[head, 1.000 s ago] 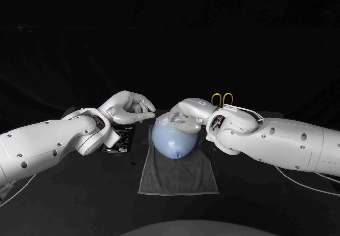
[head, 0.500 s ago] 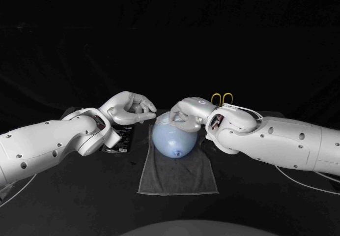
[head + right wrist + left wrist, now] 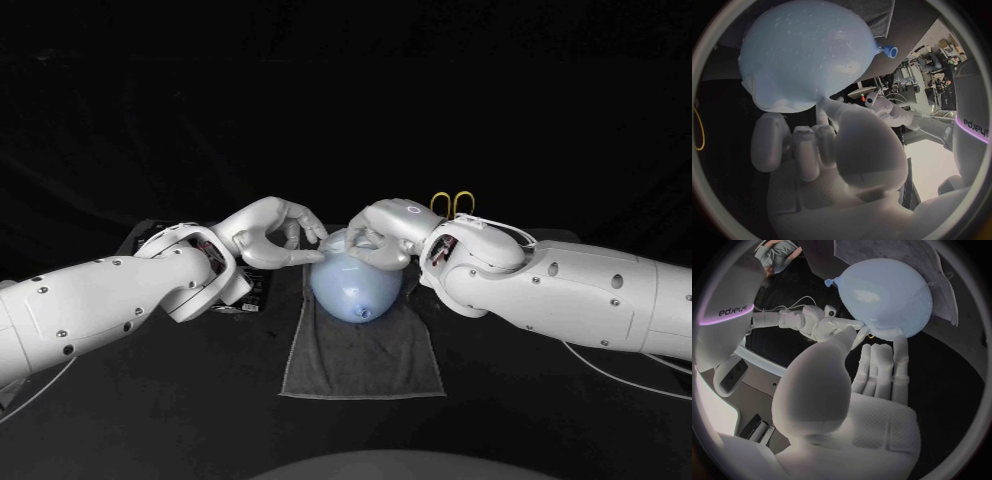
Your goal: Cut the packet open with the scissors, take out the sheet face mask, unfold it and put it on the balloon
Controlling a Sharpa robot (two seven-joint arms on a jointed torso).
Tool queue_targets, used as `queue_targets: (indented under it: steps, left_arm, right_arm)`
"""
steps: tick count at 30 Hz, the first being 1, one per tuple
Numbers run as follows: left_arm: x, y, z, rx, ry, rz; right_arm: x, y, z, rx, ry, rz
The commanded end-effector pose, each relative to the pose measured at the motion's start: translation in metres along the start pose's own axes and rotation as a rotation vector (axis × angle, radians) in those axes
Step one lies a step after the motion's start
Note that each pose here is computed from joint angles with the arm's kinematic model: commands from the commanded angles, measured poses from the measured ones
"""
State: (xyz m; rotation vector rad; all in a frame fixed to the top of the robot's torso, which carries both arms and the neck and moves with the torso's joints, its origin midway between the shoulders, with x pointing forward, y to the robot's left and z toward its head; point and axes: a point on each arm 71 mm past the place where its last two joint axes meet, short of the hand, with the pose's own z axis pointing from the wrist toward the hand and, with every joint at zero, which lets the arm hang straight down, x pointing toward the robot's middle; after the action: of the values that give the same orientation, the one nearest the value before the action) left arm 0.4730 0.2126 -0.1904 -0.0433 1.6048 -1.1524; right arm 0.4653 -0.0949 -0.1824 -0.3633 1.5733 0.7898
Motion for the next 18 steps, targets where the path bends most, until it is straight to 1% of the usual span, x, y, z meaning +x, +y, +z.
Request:
queue_targets:
  steps: [1,5,10,18]
  left_arm:
    - [-0.0016,-0.0041,0.0028,0.063,-0.051,0.166]
    - [0.0,-0.0032,0.0061,0.064,-0.056,0.196]
    - [0.0032,-0.0036,0.0102,0.061,-0.048,0.218]
    - [0.0078,-0.0007,0.0161,0.029,-0.015,0.243]
  right_arm:
    - [0.001,-0.002,-0.001,0.014,0.005,-0.012]
    - [0.001,-0.002,-0.001,0.014,0.008,-0.012]
    - [0.001,-0.002,-0.001,0.013,0.01,-0.012]
    - [0.001,-0.001,-0.002,0.012,0.013,-0.012]
